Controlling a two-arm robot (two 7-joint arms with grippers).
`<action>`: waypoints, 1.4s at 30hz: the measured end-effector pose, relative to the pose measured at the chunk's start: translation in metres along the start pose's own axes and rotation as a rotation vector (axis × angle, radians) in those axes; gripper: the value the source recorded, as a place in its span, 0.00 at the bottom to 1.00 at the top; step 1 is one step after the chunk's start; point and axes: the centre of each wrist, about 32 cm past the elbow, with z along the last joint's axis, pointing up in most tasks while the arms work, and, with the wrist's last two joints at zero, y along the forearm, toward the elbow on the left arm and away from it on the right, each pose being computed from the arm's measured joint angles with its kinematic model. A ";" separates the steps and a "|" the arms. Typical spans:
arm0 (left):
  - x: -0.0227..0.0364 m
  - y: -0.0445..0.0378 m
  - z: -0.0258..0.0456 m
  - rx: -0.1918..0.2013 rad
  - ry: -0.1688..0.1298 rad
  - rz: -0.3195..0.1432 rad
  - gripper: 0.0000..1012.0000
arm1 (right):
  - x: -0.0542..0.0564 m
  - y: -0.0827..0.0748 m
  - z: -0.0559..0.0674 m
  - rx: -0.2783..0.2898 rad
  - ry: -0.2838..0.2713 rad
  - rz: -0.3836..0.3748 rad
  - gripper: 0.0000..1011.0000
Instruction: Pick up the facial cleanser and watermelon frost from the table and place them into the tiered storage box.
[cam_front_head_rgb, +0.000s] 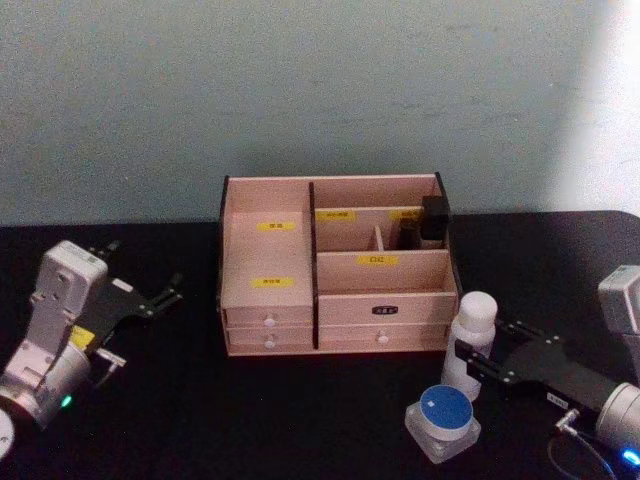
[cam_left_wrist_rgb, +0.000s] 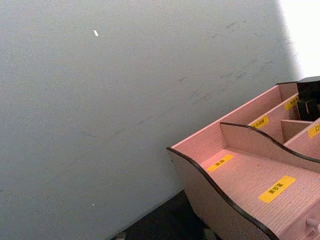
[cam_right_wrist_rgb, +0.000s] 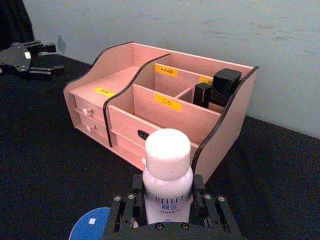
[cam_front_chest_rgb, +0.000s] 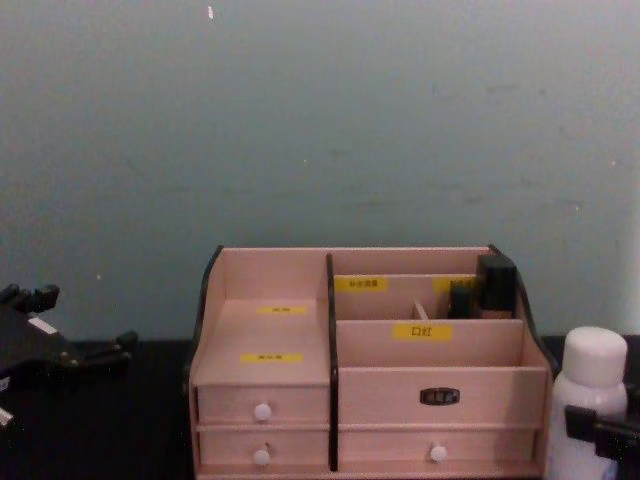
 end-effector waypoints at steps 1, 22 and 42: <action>0.0000 0.0000 0.0000 0.000 0.000 0.000 0.99 | 0.000 0.000 0.000 0.000 0.000 0.000 0.58; 0.0000 0.0000 0.0000 0.000 0.000 0.000 0.99 | 0.002 -0.008 0.012 0.037 0.002 0.003 0.58; 0.0000 0.0000 0.0000 0.000 0.000 0.000 0.99 | 0.005 -0.019 0.073 0.128 -0.029 0.070 0.58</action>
